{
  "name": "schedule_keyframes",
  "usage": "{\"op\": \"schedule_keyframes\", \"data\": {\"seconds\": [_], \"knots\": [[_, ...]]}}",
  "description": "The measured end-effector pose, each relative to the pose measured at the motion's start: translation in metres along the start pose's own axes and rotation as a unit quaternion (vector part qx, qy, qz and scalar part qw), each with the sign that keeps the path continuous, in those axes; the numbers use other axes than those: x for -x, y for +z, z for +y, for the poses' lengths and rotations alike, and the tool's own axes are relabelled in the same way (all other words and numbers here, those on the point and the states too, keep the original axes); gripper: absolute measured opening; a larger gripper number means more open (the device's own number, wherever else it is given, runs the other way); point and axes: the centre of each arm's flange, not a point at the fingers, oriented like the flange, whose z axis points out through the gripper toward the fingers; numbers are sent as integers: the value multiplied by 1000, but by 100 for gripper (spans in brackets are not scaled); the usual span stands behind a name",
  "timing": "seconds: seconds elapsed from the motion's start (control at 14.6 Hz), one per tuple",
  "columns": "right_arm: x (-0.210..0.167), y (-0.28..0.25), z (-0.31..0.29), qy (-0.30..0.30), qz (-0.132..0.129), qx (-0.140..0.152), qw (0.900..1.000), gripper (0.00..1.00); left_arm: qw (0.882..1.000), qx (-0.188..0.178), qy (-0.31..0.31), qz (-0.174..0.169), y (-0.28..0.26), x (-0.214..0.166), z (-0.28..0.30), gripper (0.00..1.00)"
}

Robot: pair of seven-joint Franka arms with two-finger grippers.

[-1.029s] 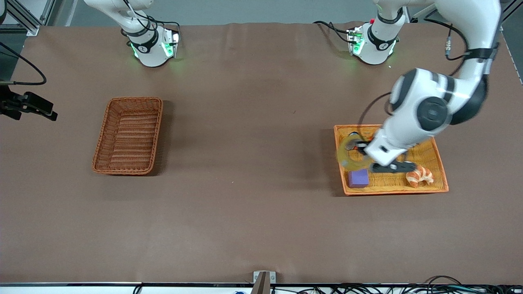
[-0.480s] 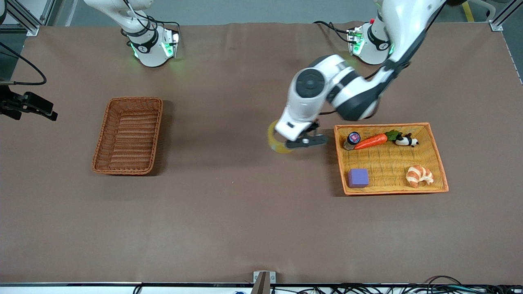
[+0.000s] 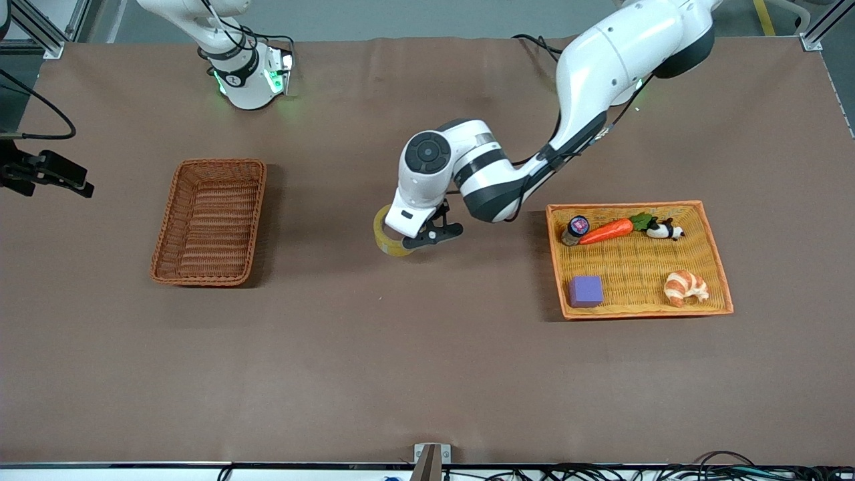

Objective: Move tape to another basket
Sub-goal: 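Carry the tape with the left gripper and set it on the table, then grasp the tape with the right gripper while the left gripper withdraws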

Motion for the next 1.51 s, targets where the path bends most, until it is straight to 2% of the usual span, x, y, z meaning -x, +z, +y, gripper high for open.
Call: {"op": "schedule_keyframes", "data": {"seconds": [0.21,0.41,0.62,0.69,0.89,0.96,1.17,1.3,1.37,1.51], "knots": [[0,0,0,0,0,0,1000,100,1000,4,-24,20,28,3,11,22],[0,0,0,0,0,0,1000,100,998,47,-25,44,64,17,32,25],[0,1,0,0,-1,0,1000,100,997,67,-24,43,74,22,40,51],[0,1,0,0,-1,0,1000,100,996,70,-27,45,70,19,41,63],[0,2,-2,-2,-2,-4,1000,100,995,72,-43,56,46,-9,35,90],[0,4,-6,-5,-3,-11,1000,100,995,61,-48,60,34,-21,29,99],[-10,20,-48,-40,-8,-20,999,100,997,-17,-12,76,-12,-53,0,100],[-22,43,-96,-60,0,-23,998,100,994,-69,19,79,-42,-77,-26,100],[-27,59,-123,-55,5,-26,998,100,993,-82,30,80,-57,-92,-40,100],[-28,97,-183,-34,16,-37,999,100,992,-85,36,84,-85,-125,-66,100]]}}
